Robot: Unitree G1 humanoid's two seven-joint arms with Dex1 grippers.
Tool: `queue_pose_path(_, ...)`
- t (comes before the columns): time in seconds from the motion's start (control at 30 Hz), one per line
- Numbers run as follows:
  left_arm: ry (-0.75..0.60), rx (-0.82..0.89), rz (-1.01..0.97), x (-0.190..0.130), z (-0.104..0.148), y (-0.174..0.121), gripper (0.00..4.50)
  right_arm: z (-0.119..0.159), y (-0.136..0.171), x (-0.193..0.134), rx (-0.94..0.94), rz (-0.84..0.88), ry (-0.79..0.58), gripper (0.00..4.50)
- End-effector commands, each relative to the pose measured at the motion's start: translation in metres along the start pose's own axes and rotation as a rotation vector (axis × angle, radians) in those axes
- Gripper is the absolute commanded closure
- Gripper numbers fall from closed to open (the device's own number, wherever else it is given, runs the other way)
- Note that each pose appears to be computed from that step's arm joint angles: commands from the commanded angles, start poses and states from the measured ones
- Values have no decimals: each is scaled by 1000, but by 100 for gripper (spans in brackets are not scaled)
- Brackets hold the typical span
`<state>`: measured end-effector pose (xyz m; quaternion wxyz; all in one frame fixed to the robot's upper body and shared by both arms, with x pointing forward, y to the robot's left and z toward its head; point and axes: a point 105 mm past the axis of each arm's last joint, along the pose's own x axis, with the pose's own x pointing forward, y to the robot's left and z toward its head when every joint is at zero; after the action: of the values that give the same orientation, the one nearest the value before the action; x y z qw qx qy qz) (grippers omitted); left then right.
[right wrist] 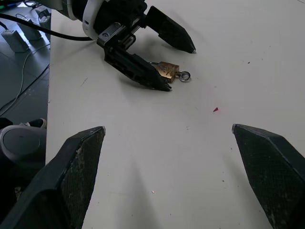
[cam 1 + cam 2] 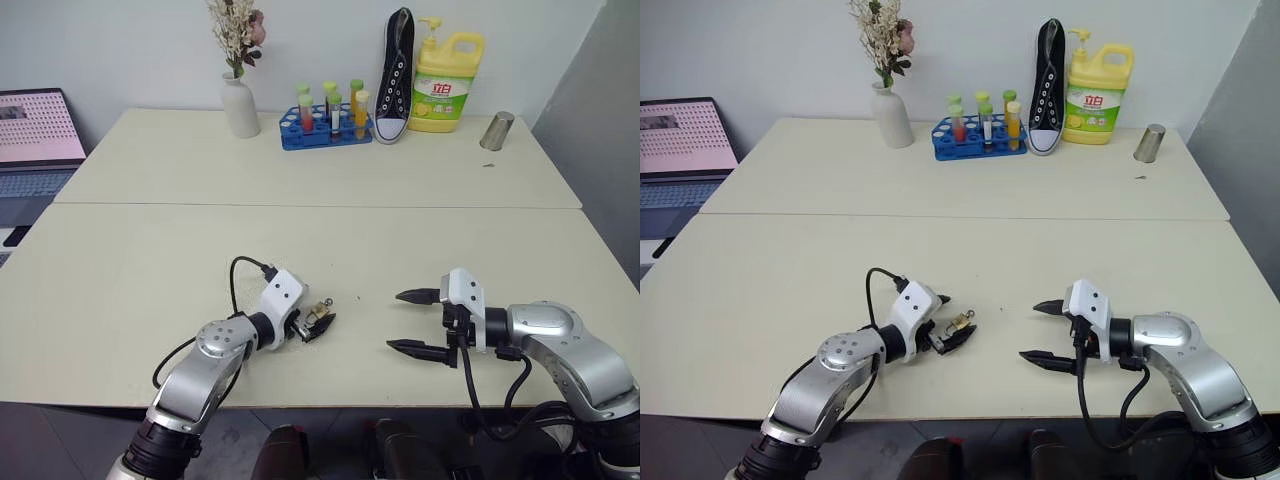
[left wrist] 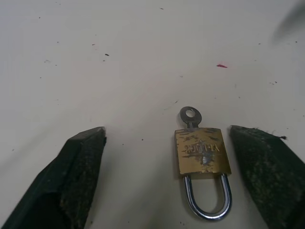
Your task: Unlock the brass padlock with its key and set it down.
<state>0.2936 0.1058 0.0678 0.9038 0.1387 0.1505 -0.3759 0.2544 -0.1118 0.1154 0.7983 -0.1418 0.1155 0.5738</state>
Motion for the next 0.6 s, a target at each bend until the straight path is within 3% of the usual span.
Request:
queue_pose_path(0.03, 69, -2, -44, 0, -12, -9, 117, 10, 2, -3, -40, -6, -18, 0)
queue_pose_path(0.3, 129, -31, -58, -9, -22, -9, 353, 11, 1, -2, -45, -15, -27, 0)
queue_pose_path(0.4, 106, -10, -87, -9, -18, -12, 352, 12, 1, -2, -50, -20, -33, 0)
queue_pose_path(0.53, 3, 78, -129, -9, 5, -14, 352, 12, 0, -2, -53, -26, -40, 0)
queue_pose_path(0.6, -106, 198, -143, -10, 29, -12, 352, 13, -1, -2, -52, -33, -43, 0)
